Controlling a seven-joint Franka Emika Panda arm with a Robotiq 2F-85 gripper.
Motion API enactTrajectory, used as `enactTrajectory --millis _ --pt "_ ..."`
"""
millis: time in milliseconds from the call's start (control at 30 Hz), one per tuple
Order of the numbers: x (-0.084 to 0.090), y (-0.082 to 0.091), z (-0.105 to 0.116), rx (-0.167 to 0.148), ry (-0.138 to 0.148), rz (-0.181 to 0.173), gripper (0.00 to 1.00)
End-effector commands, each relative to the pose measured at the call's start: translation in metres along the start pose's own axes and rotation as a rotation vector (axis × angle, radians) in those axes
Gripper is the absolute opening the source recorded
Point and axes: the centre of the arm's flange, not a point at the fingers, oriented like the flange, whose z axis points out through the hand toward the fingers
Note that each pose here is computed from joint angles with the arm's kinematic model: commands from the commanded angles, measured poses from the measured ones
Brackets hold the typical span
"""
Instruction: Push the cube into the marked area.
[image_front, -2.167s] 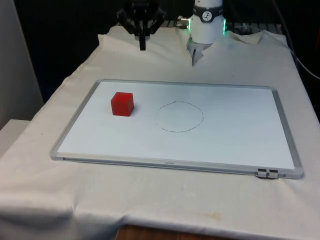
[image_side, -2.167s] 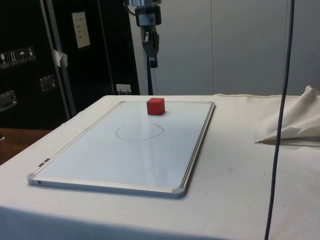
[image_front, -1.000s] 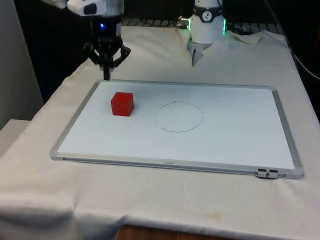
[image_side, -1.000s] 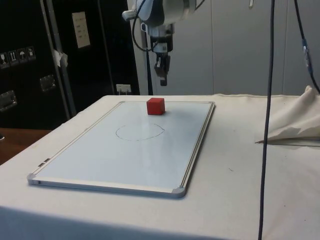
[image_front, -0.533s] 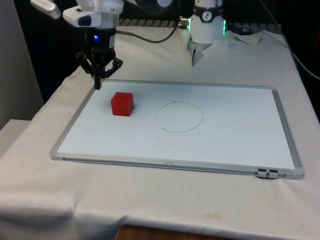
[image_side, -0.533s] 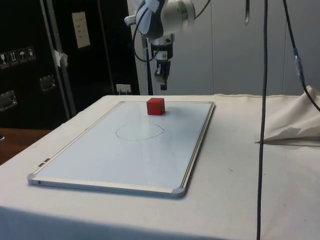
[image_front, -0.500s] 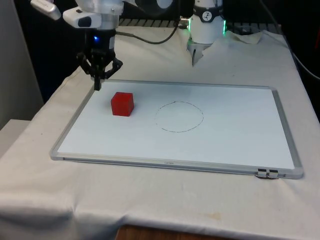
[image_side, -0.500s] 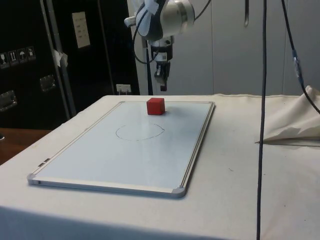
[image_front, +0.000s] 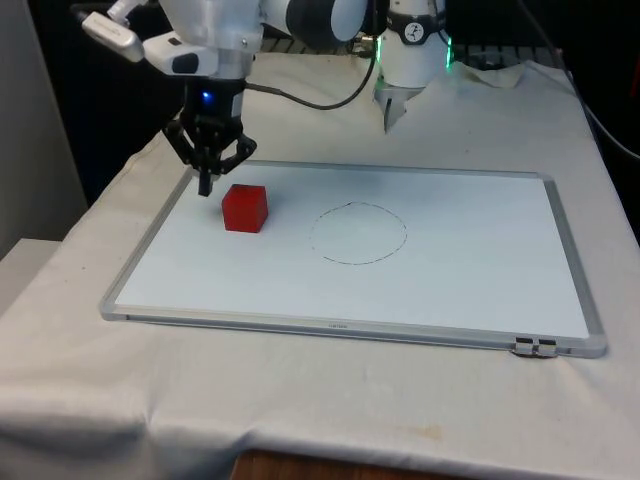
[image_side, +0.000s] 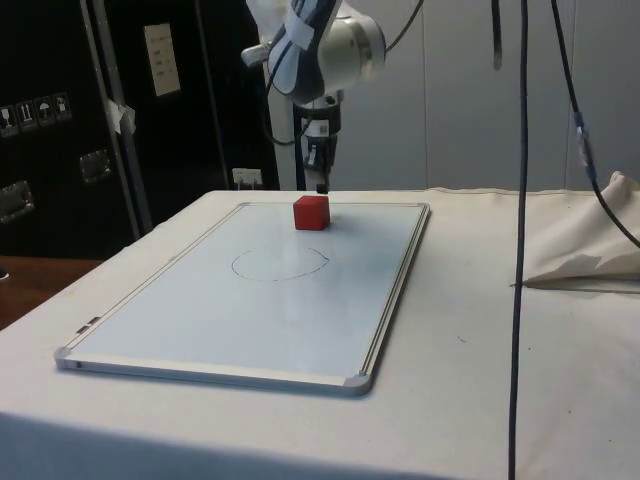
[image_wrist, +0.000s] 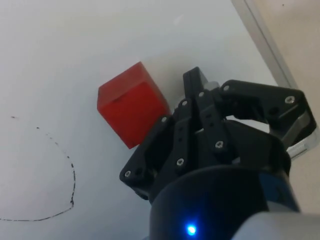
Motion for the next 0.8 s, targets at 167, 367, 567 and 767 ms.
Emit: enactTrajectory --millis 167,367,567,767 --pt "-0.006 -0.012 0.001 0.025 0.006 0.019 0.0" --pt "-0.007 -0.024 -0.001 0.068 0.024 0.037 0.0" --pt "0.004 -0.032 -0.003 0.083 0.054 0.047 0.0" --pt "0.013 -0.038 -0.004 0.089 0.075 0.05 0.0"
